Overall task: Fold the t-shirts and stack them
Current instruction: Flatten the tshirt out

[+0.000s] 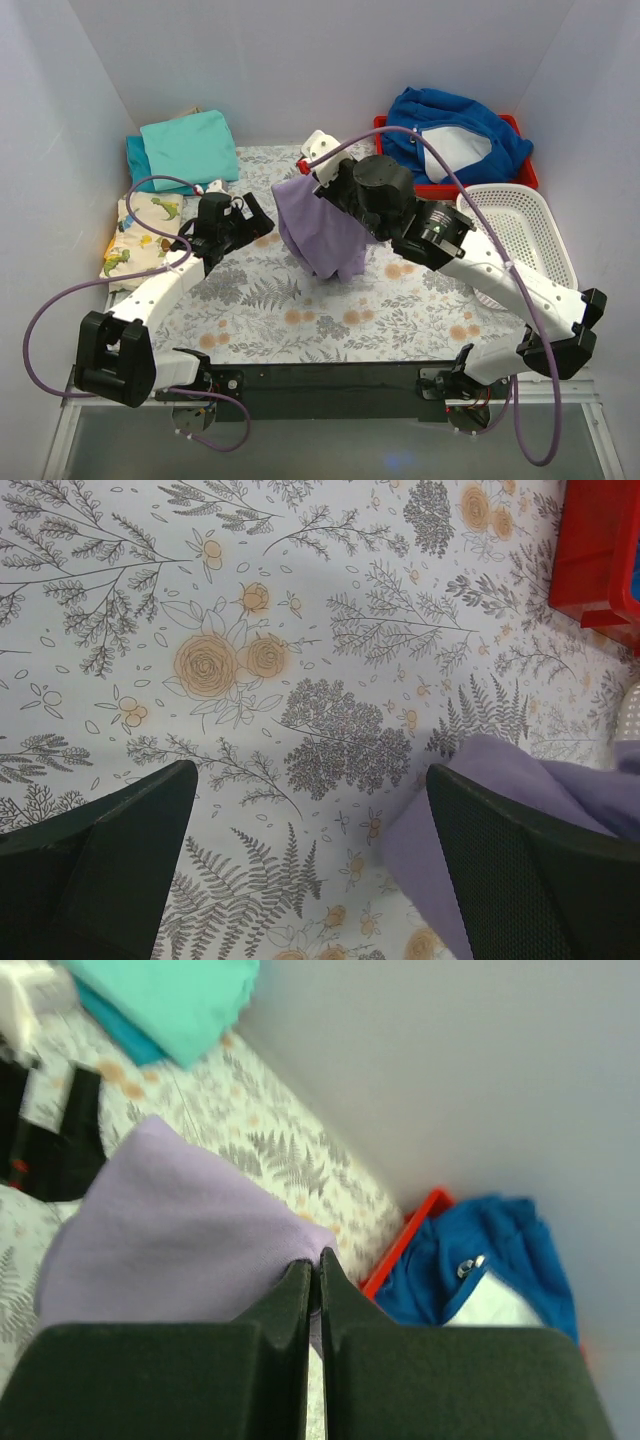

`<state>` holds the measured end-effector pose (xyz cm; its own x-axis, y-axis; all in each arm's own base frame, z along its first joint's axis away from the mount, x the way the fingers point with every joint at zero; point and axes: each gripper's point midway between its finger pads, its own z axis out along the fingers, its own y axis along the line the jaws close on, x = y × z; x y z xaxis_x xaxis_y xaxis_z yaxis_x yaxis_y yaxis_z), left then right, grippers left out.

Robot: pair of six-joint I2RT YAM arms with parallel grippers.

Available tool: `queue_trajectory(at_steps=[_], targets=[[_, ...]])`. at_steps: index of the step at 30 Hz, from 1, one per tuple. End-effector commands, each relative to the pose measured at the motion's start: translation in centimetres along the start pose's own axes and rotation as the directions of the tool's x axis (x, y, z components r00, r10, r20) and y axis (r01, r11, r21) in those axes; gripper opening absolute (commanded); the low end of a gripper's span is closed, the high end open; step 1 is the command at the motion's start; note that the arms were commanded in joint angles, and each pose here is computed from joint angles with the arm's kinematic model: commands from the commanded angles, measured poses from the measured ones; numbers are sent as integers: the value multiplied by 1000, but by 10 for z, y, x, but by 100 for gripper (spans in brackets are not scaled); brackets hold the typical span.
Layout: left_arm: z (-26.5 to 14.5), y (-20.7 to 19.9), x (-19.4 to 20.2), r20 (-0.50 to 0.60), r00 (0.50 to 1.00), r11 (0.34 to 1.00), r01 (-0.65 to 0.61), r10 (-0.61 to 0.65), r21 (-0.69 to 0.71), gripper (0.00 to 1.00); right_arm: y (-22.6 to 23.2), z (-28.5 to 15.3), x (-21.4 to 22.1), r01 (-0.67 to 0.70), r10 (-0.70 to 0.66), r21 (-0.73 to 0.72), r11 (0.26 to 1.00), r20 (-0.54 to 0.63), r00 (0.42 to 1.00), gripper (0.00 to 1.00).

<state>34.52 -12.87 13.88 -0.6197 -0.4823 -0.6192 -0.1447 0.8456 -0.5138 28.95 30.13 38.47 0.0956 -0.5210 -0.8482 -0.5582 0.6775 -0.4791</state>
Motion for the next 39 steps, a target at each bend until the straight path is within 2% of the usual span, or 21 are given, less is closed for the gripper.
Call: queue_trajectory(at_steps=[1,4,7,8,9,10,12,13,14,19,20,23,24,25,26,29,30,33,35,39], targets=[[-20,-23,-26,68,998,997,-7,2,74,98,-22,-47,-109,0,-9,35,999,260,965,1],[-28,-27,-35,93,996,997,-22,14,77,98,-32,-66,-146,-20,-11,90,996,334,943,1],[-39,-23,-48,132,991,999,-34,30,33,98,-51,-72,-149,-61,-7,198,978,328,945,1],[-43,-24,-51,144,989,999,-38,33,32,98,-59,-71,-137,-60,-19,265,962,284,959,1],[-49,-27,-58,166,986,999,-42,35,35,98,-75,-79,-138,-66,-38,335,940,294,955,1],[-51,-27,-59,166,985,998,-49,43,34,98,-74,-73,-116,-22,-65,391,920,206,976,1],[-56,-29,-62,173,984,998,-55,48,36,98,-83,-67,-94,7,-71,449,894,125,990,1],[-57,-30,-60,162,985,997,-62,54,44,98,-74,-56,-67,57,-89,457,887,49,995,1],[-58,-31,-58,153,986,996,-68,60,51,98,-81,-57,-54,56,-80,468,882,31,996,1],[-55,-29,-34,72,994,992,-91,84,90,98,-38,-25,37,43,-1,292,955,-142,990,1],[-53,-28,-30,57,994,991,-93,88,92,98,-20,-14,79,22,35,228,973,-243,969,1],[-47,-23,-20,20,996,992,-88,87,88,98,-14,-7,133,14,77,248,969,-355,932,2],[-45,-24,-18,8,996,992,-84,84,91,98,-15,-6,154,22,85,259,966,-395,915,4],[-43,-26,-16,1,996,991,-85,85,106,98,-19,-3,163,8,108,272,962,-406,908,11],[-38,-27,-12,-22,996,990,-84,87,113,98,-33,1,178,-20,155,301,953,-429,890,33],[-31,-31,-4,-63,994,987,-82,91,141,98,-64,6,210,-39,233,381,924,-478,847,50],[-27,-30,-1,-81,993,987,-79,91,141,98,-66,9,220,-40,248,391,919,-497,832,51],[-24,-30,1,-93,992,987,-76,89,140,98,-65,11,216,-93,276,373,923,-474,836,53],[-23,-29,2,-92,992,987,-77,91,143,98,-52,16,212,-155,286,304,940,-455,844,55],[-20,-30,5,-106,990,986,-74,90,152,98,-26,14,232,-240,352,275,931,-503,789,55]])
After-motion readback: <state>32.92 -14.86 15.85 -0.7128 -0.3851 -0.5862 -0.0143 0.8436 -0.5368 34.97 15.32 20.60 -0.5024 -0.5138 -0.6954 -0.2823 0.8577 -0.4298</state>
